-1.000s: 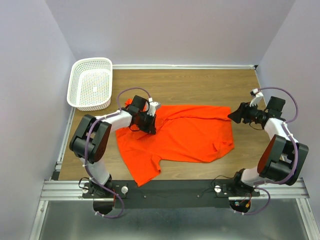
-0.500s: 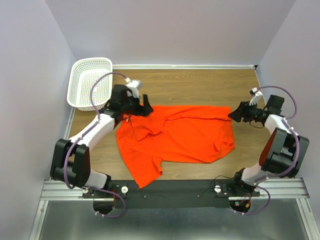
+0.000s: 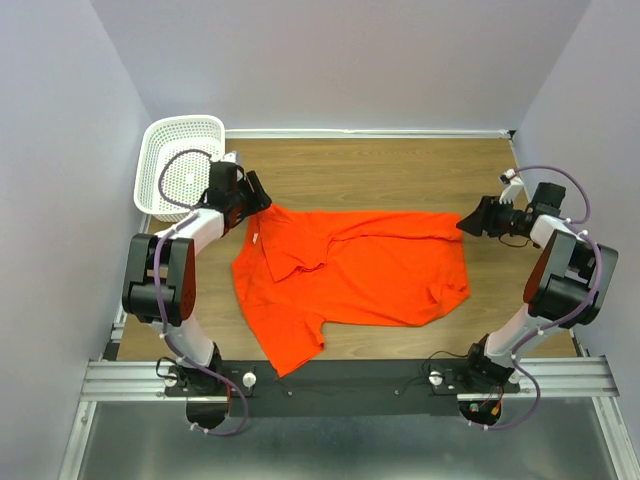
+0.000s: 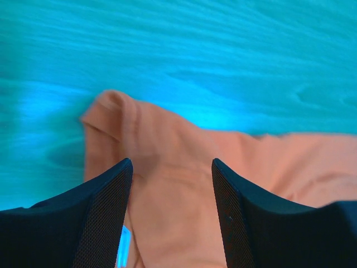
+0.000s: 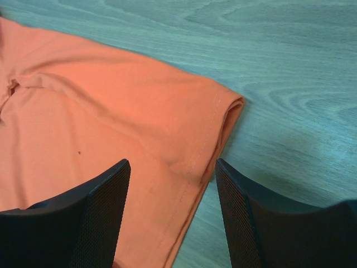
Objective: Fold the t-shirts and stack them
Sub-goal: Fold the tshirt
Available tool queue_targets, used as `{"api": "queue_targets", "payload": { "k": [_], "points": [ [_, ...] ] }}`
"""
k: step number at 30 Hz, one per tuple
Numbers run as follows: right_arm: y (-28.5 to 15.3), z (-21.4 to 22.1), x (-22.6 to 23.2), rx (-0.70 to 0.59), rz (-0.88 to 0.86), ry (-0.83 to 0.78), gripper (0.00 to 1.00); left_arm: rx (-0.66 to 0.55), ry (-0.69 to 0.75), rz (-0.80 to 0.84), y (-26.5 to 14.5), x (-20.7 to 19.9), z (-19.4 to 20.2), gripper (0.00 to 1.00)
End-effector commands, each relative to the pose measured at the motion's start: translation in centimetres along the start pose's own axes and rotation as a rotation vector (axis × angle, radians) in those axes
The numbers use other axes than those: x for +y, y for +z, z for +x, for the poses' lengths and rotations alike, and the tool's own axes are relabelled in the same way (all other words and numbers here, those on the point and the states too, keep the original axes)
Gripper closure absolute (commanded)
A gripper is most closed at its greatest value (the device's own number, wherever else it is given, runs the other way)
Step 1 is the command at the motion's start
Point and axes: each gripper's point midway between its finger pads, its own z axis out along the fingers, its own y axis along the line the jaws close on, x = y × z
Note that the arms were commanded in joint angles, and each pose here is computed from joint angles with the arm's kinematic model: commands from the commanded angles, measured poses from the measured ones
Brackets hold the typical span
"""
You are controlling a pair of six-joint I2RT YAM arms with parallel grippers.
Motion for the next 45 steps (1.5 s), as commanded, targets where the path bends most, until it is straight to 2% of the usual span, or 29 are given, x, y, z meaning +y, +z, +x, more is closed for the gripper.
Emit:
{"api": "queue_targets", "payload": {
  "k": [1, 4, 11, 19, 23, 27, 30, 33, 34, 36, 37, 45],
  "points": [
    [0.0, 0.1, -0.5, 0.010, 0.011, 0.021, 0.30, -0.107, -0.070, -0.147, 0.4, 2.5, -3.3, 0.32],
    [0.3, 0.0, -0.9, 0.013, 0.008, 0.036, 0.30, -0.123, -0.082, -0.154, 1.1, 2.6, -4.0, 0.32],
    [0.6, -0.5, -1.9, 0.016, 0.028, 0.045, 0.30, -0.072, -0.095, -0.154, 3.3, 3.1, -2.8, 0.34],
    [0.9, -0.9, -2.1, 0.012, 0.022, 0.062, 0.30, -0.027, -0.103, -0.116, 5.0, 3.0, -1.5, 0.40],
    [1.0, -0.5, -2.2, 0.019, 0.024, 0.059, 0.30, -0.032, -0.104, -0.109, 5.2, 2.9, -1.5, 0.51],
    [1.2, 0.0, -2.5, 0.031, 0.033, 0.057, 0.30, -0.051, -0.096, -0.113, 4.9, 2.8, -2.1, 0.56],
    [1.4, 0.0, -3.0, 0.035, 0.040, 0.058, 0.29, -0.064, -0.088, -0.125, 4.7, 3.0, -2.4, 0.64],
    [1.6, -0.1, -3.4, 0.037, 0.043, 0.065, 0.29, -0.063, -0.087, -0.126, 4.7, 3.1, -2.3, 0.82],
    [1.6, -0.2, -3.5, 0.036, 0.046, 0.064, 0.29, -0.063, -0.087, -0.126, 4.7, 3.1, -2.3, 0.82],
    [1.6, -0.6, -3.6, 0.031, 0.053, 0.060, 0.29, -0.063, -0.089, -0.126, 4.7, 3.1, -2.2, 0.95],
    [1.6, -0.7, -3.8, 0.032, 0.063, 0.064, 0.29, -0.062, -0.089, -0.128, 4.8, 3.2, -2.1, 0.99],
    [3.3, -0.5, -5.9, 0.051, 0.094, 0.135, 0.30, -0.082, -0.094, -0.121, 4.3, 3.0, -2.3, 1.00]
  ]
}}
